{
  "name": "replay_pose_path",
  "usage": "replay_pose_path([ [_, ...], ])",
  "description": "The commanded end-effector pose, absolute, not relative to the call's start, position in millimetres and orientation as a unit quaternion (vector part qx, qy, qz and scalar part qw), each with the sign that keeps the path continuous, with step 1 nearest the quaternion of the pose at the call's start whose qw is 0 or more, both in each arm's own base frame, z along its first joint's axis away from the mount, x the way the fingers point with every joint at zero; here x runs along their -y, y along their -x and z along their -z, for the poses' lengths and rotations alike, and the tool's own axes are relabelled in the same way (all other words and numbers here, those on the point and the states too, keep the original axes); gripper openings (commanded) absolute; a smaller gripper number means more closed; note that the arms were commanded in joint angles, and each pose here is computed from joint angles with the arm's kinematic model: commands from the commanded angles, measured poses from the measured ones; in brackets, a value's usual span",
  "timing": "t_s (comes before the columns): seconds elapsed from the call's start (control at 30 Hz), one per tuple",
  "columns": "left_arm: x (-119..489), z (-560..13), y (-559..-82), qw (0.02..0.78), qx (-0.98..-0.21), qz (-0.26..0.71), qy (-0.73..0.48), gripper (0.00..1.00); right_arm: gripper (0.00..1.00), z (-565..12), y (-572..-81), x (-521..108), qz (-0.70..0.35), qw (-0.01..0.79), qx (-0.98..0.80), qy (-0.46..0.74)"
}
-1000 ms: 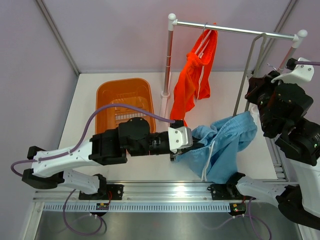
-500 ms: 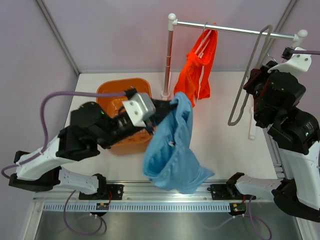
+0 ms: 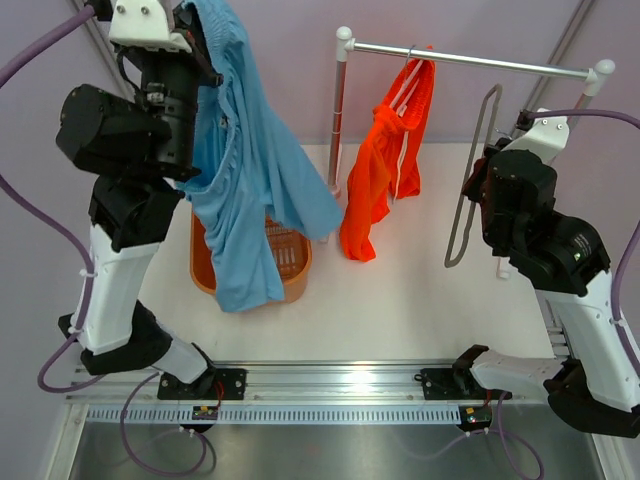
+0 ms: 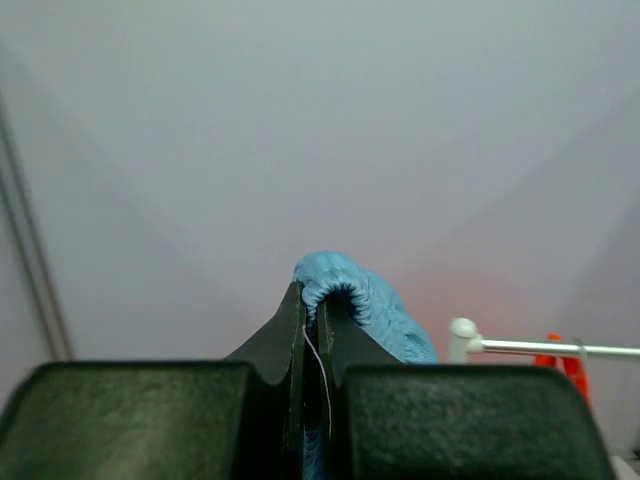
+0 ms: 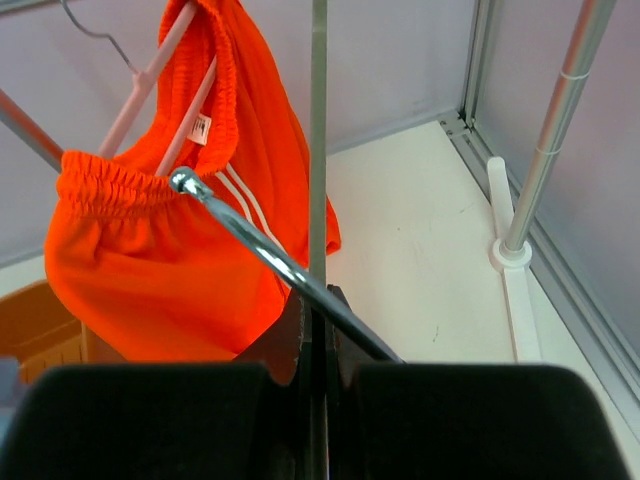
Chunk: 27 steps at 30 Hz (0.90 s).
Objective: Remove the shorts from the hanger
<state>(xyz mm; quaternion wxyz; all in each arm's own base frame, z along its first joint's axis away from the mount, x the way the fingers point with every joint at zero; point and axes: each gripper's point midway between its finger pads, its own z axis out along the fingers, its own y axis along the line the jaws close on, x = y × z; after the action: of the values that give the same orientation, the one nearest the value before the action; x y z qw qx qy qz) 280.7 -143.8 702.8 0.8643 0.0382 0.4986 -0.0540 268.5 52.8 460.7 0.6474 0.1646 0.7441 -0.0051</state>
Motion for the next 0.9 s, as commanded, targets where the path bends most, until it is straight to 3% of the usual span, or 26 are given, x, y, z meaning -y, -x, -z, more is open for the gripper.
replay_pose_path([
  [0.0, 111, -710, -299, 0.870, -0.492, 0.023, 0.030, 0.00, 0.00, -459, -268, -58, -0.013, 0.646, -0.744, -0.169],
  [0.13, 94, -664, -354, 0.837, -0.544, 0.011, 0.057, 0.00, 0.00, -447, -268, -57, -0.001, 0.638, -0.752, -0.163],
  [0.17, 103, -628, -378, 0.815, -0.577, 0.016, 0.056, 0.00, 0.00, -447, -266, -56, -0.003, 0.639, -0.751, -0.164],
  [0.27, 96, -590, -394, 0.793, -0.603, 0.019, 0.081, 0.00, 0.00, -441, -264, -55, -0.004, 0.636, -0.754, -0.164],
  [0.47, 112, -455, -417, 0.707, -0.696, 0.053, 0.111, 0.00, 0.00, -445, -254, -51, -0.018, 0.638, -0.752, -0.165],
  [0.6, 116, -393, -411, 0.662, -0.733, 0.072, 0.140, 0.19, 0.00, -451, -249, -50, -0.024, 0.640, -0.753, -0.152],
  [0.63, 117, -380, -411, 0.649, -0.743, 0.074, 0.147, 0.34, 0.00, -453, -248, -50, -0.023, 0.641, -0.754, -0.143],
  [0.7, 126, -367, -409, 0.632, -0.758, 0.090, 0.134, 0.46, 0.00, -453, -248, -55, -0.029, 0.638, -0.760, -0.125],
  [0.73, 129, -366, -407, 0.628, -0.759, 0.104, 0.136, 0.67, 0.00, -453, -247, -57, -0.034, 0.636, -0.761, -0.119],
  [0.87, 142, -359, -392, 0.613, -0.768, 0.147, 0.116, 0.99, 0.00, -456, -240, -70, -0.077, 0.643, -0.759, -0.074],
])
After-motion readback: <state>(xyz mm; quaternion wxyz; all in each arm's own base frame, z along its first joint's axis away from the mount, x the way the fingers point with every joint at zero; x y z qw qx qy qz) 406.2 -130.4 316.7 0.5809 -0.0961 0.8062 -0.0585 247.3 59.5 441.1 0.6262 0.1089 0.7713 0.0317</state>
